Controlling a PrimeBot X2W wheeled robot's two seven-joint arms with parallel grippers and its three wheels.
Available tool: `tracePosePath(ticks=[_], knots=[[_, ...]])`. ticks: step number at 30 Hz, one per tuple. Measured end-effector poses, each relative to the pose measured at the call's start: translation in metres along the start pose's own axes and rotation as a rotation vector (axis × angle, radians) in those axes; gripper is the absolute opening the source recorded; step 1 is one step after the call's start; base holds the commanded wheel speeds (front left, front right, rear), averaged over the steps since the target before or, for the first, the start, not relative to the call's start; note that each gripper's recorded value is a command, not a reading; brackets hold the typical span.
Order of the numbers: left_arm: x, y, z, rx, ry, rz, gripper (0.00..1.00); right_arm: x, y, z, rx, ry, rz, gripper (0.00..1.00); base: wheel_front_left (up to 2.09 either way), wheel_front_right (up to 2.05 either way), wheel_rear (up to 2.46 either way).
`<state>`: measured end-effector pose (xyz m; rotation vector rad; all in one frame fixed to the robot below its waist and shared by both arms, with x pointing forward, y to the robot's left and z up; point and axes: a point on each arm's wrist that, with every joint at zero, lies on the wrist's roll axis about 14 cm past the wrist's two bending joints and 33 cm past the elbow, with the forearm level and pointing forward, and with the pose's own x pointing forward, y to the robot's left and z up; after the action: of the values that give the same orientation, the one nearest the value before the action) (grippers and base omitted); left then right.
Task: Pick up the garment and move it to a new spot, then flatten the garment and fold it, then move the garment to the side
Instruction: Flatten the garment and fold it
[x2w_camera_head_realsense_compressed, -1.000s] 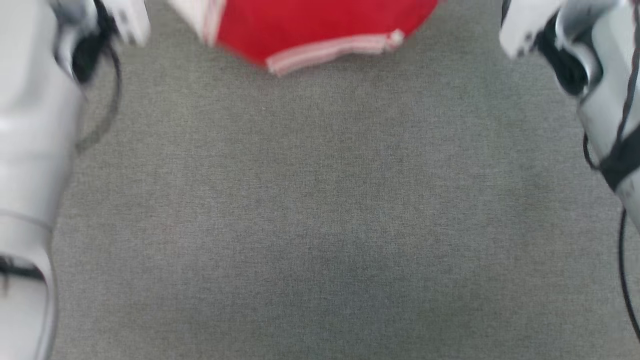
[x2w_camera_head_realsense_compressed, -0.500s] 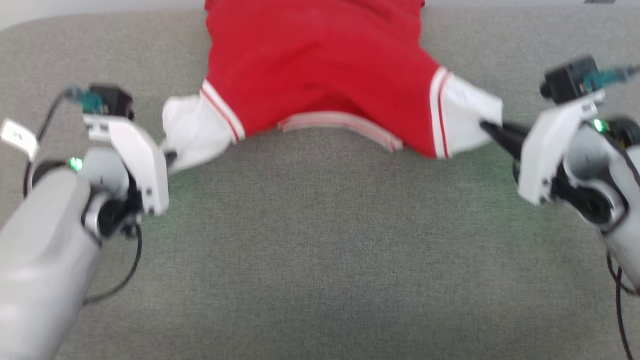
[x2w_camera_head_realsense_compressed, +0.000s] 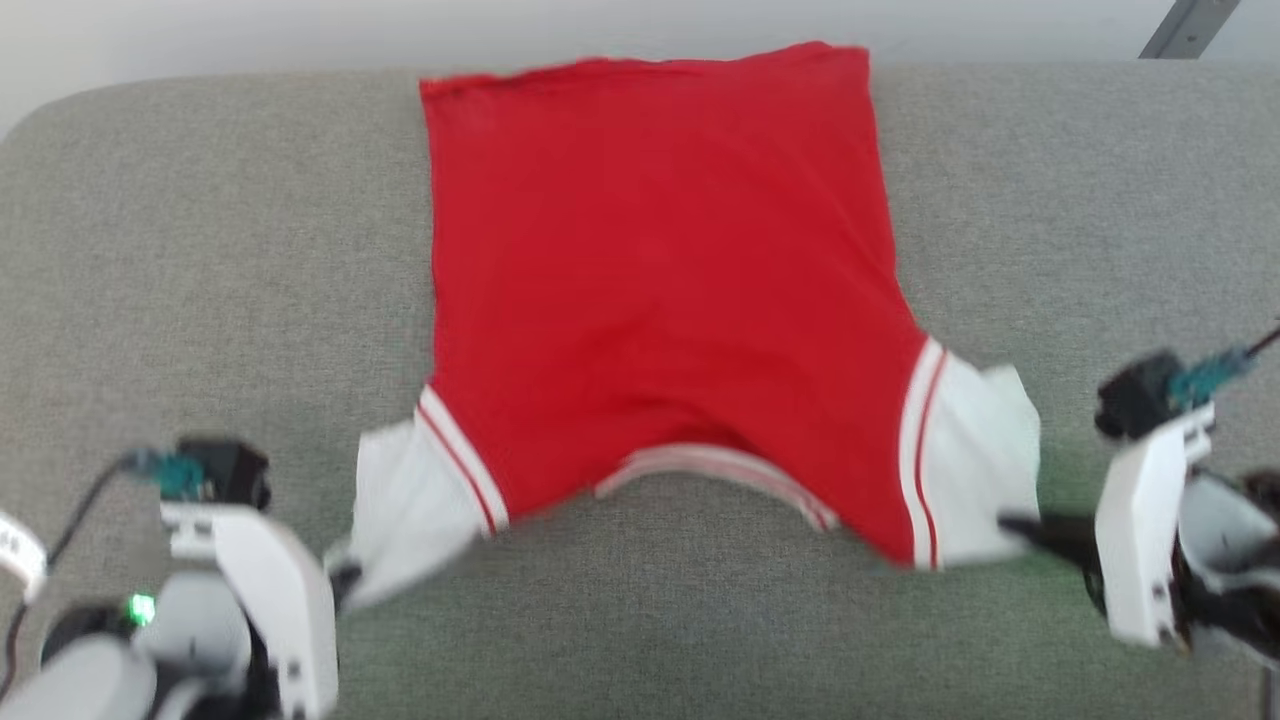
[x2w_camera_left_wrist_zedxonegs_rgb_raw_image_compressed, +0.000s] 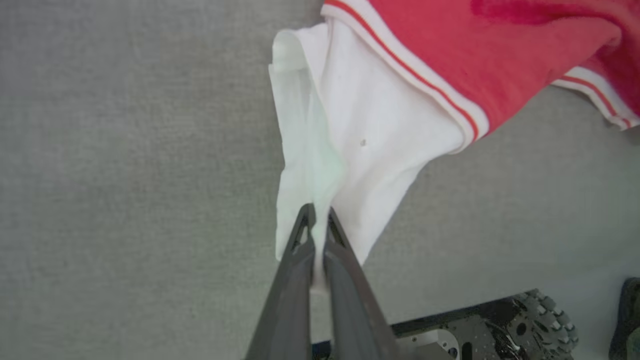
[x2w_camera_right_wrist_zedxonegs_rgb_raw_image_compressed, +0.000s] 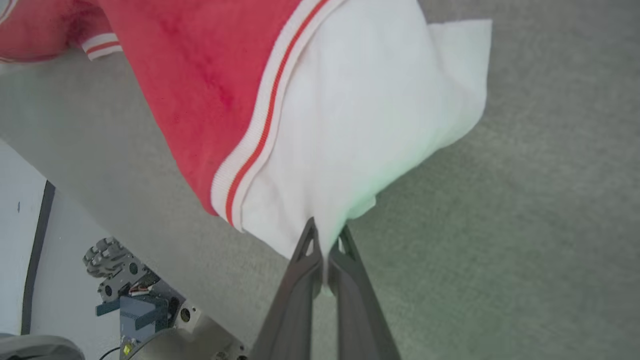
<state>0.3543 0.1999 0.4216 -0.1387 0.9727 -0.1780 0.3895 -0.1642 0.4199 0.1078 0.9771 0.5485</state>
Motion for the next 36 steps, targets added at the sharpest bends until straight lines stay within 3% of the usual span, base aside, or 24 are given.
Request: tracePosePath(ticks=[7, 14, 15, 16, 17, 22, 31, 36], knots=[[-0.023, -0.01, -0.063, -0.092, 0.16, 0.016, 0.0, -0.017, 0.011, -0.069, 0.07, 0.231, 0.052, 0.0, 0.0, 0.0, 0.0], [-0.017, -0.015, -0.075, -0.134, 0.175, 0.0, 0.0, -0.005, 0.009, -0.082, 0.083, 0.229, 0.003, 0.0, 0.0, 0.0, 0.0], [-0.015, -0.016, -0.077, -0.139, 0.18, -0.004, 0.0, -0.002, 0.008, -0.084, 0.074, 0.232, -0.011, 0.31, 0.0, 0.0, 0.0], [-0.013, -0.017, -0.078, -0.137, 0.182, -0.012, 0.0, 0.001, 0.006, -0.082, 0.073, 0.219, -0.027, 0.8, 0.0, 0.0, 0.0], [-0.01, -0.018, -0.075, -0.134, 0.175, -0.018, 0.0, 0.004, 0.006, -0.081, 0.067, 0.214, -0.038, 1.0, 0.0, 0.0, 0.0], [0.0, -0.023, -0.062, -0.132, 0.13, -0.045, 0.0, 0.008, 0.005, -0.053, 0.03, 0.137, -0.063, 1.0, 0.0, 0.0, 0.0], [0.015, -0.025, -0.044, -0.13, 0.083, -0.068, 0.0, -0.001, -0.009, 0.077, -0.062, -0.269, -0.172, 1.0, 0.0, 0.0, 0.0], [0.021, -0.024, -0.037, -0.12, 0.066, -0.07, 0.0, 0.012, -0.015, 0.126, -0.087, -0.383, -0.189, 1.0, 0.0, 0.0, 0.0]])
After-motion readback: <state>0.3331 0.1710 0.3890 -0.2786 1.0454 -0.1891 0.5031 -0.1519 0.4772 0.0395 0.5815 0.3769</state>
